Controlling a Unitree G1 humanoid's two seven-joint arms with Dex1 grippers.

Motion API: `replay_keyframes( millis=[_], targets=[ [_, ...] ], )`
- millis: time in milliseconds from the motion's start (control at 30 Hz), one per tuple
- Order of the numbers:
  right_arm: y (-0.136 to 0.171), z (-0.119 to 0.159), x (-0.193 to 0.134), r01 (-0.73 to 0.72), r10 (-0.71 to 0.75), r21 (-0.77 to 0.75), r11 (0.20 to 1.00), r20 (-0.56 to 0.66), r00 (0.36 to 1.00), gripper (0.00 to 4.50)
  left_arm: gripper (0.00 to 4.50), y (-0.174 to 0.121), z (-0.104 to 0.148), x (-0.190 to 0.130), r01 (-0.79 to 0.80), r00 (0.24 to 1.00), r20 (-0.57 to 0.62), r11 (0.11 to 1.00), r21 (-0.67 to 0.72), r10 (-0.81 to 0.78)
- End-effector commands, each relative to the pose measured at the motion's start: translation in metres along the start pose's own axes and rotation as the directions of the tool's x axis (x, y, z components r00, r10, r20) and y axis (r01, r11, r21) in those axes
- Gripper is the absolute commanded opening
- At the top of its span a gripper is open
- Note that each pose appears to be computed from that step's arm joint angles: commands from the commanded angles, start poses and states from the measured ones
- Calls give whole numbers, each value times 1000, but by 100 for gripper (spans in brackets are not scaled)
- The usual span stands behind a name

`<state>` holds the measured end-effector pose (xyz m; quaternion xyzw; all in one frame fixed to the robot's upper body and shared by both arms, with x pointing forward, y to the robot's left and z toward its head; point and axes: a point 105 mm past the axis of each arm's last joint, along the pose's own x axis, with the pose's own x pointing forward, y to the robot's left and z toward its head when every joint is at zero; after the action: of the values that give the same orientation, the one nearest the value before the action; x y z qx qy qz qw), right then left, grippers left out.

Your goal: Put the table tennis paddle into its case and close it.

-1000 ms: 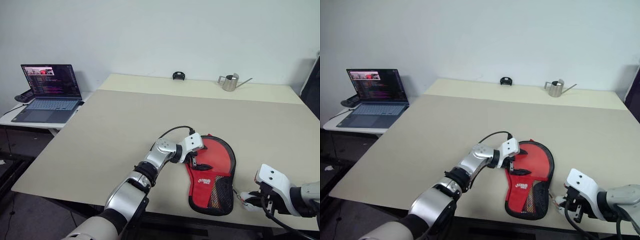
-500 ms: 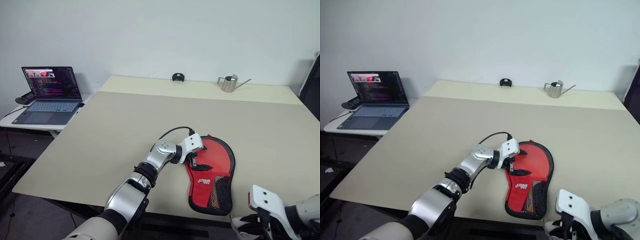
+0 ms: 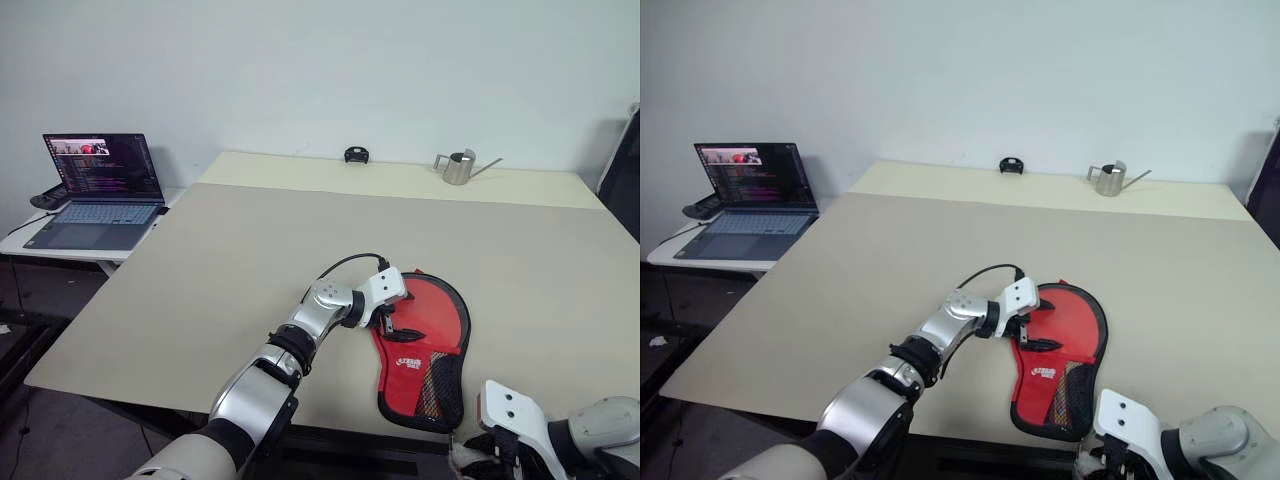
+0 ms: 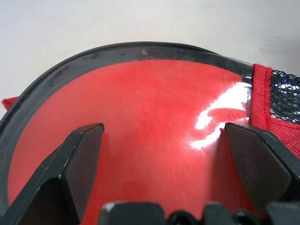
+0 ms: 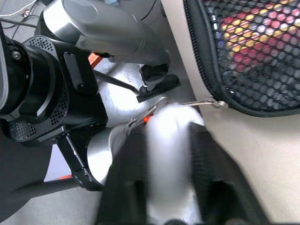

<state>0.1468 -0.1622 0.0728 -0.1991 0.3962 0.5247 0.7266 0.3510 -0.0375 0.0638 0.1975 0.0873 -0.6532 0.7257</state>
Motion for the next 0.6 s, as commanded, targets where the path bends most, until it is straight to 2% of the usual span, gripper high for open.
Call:
replay_keyframes(
  millis=[33, 233, 433, 600],
  targets=[
    [7, 6, -2, -38, 38, -17, 999, 24, 999, 247, 450, -29, -62, 1, 60, 975, -209, 992, -109, -81],
    [10, 11, -11, -51, 51, -16, 999, 50, 997, 448, 450, -29, -61, 2, 62, 975, -206, 992, -110, -84],
    [2, 29, -27, -32, 34, -18, 999, 141, 989, 448, 450, -31, -58, 4, 70, 978, -188, 991, -114, -91],
    [-36, 58, -45, 107, -102, -3, 994, 281, 954, 448, 450, -29, -37, 4, 97, 992, -67, 987, -127, -106]
  ],
)
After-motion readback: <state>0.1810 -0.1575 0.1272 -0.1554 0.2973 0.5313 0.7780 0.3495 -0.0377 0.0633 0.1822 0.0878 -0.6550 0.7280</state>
